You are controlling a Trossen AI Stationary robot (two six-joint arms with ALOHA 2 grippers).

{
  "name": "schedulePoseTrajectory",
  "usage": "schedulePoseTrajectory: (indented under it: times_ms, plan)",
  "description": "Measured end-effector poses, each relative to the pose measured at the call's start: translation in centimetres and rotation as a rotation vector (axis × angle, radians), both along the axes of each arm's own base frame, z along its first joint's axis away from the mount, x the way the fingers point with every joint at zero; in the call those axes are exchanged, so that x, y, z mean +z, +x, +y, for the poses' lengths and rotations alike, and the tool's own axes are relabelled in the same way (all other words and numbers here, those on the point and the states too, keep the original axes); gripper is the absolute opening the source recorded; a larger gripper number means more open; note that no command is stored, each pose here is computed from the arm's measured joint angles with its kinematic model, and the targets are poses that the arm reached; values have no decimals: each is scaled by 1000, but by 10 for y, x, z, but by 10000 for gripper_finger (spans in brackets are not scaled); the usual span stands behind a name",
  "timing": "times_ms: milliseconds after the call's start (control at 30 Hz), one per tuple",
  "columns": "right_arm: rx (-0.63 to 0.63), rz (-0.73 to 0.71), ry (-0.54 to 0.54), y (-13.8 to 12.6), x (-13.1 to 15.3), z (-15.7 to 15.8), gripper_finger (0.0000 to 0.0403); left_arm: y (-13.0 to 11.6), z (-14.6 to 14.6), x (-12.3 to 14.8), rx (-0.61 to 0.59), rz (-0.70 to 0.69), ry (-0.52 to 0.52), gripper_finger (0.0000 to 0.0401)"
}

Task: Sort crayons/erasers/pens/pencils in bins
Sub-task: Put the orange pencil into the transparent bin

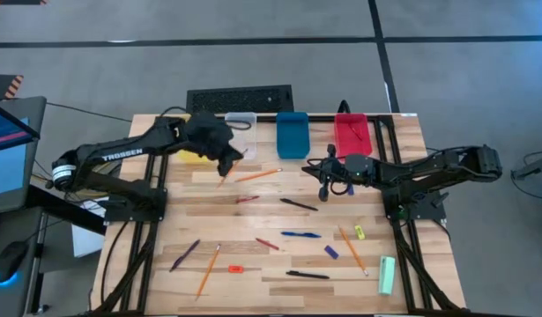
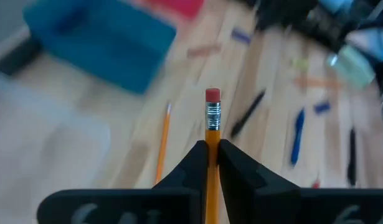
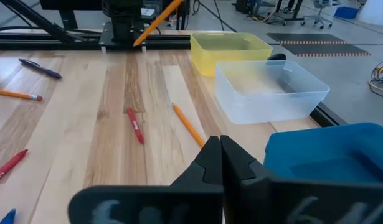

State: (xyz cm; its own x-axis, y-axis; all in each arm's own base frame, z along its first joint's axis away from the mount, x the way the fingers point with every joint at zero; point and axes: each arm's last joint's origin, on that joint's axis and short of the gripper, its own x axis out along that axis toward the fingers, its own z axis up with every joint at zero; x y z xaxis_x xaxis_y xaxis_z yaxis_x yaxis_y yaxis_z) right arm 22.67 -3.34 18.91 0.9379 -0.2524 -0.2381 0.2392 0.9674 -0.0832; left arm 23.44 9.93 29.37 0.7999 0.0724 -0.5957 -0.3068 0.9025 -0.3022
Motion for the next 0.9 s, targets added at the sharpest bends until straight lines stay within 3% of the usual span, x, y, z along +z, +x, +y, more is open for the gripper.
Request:
schedulePoseTrajectory:
  times_ms: [233,500,633,900]
  plan:
    - [0,5,1,0,-1,0,5,9,27,33,53,-129,147,18]
    - [-1,5,1,0,0,0,5,22,97,35,194,-74,159,18]
    - [0,5,1,0,0,0,4,31,138,24,231,-50,108,18]
    - [-1,31,8,-1,-3,0,5,36,188,-39,330,119,0,18]
